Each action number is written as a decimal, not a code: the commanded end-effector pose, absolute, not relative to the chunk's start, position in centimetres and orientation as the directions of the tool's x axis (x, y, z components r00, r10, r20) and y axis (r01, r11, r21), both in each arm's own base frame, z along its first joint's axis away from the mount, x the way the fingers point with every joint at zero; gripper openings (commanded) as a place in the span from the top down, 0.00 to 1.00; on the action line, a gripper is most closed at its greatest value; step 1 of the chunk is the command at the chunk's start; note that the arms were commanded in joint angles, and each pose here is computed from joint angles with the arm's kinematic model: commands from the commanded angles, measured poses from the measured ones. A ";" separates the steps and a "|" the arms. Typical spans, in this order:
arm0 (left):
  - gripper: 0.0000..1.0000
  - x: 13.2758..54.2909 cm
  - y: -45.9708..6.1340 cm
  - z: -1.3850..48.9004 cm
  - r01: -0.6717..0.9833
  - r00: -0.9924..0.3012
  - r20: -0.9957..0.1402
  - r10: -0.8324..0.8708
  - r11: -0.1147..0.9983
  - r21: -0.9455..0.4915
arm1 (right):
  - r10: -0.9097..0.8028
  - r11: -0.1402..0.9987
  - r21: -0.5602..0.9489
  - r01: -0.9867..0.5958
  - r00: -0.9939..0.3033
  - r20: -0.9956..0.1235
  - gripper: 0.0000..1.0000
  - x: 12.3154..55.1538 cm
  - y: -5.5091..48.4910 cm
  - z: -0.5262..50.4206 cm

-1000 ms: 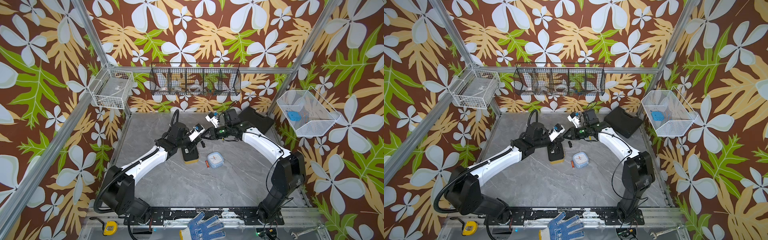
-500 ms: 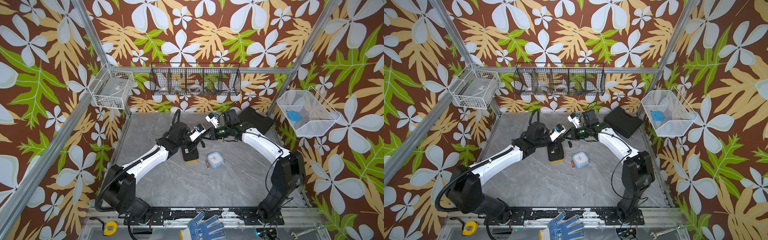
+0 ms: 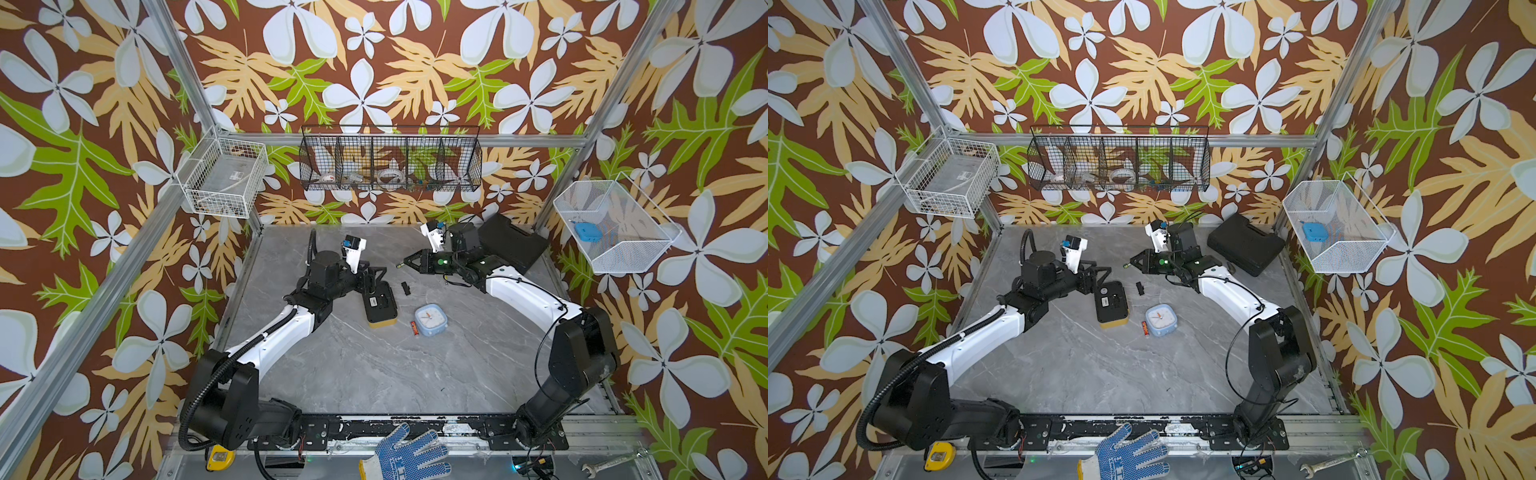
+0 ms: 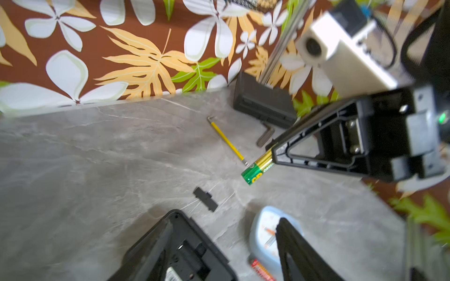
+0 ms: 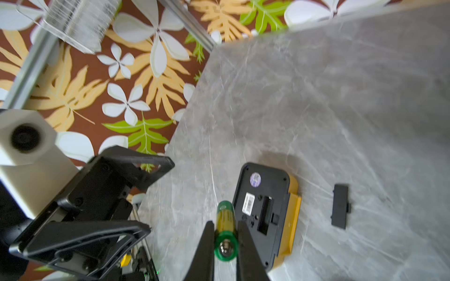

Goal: Insert the battery into the alarm
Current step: Pick up the battery at the center of the board, then adjust the alarm at the center of the board, then install the battery in the alarm.

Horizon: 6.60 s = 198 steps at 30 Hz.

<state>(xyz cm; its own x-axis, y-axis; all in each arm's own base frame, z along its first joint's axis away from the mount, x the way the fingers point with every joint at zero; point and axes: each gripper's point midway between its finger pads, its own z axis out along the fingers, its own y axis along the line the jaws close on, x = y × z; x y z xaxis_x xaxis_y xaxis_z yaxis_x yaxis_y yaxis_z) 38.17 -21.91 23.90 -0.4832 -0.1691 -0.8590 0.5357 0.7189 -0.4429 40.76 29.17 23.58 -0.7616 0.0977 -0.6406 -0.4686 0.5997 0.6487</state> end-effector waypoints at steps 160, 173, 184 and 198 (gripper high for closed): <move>0.93 39.9 -22.7 9.0 0.269 -0.702 -0.712 -0.003 0.925 -0.269 | -0.456 0.797 -0.199 -0.570 -0.354 -0.817 0.50 32.7 26.1 10.4; 0.92 39.3 -22.2 8.2 0.206 -0.684 -0.729 -0.014 0.956 -0.211 | -0.440 0.813 -0.191 -0.549 -0.366 -0.820 0.50 32.2 25.2 9.9; 0.85 38.6 -22.2 7.4 0.183 -0.684 -0.730 -0.007 0.966 -0.182 | -0.421 0.826 -0.190 -0.531 -0.358 -0.833 0.50 32.4 25.1 10.6; 0.53 38.3 -21.3 10.6 0.155 -0.606 -0.795 -0.031 0.975 -0.157 | -0.424 0.810 -0.199 -0.551 -0.318 -0.848 0.47 32.9 26.0 12.1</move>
<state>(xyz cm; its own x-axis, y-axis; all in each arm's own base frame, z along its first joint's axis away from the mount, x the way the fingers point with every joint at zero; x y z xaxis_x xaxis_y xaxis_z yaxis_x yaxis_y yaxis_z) 37.72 -21.85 8.72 -0.6555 -0.0073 -0.7551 0.1783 0.9702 -0.1642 32.49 25.50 11.11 -0.3441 -0.4349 -0.8322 -0.5483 0.8125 -0.1979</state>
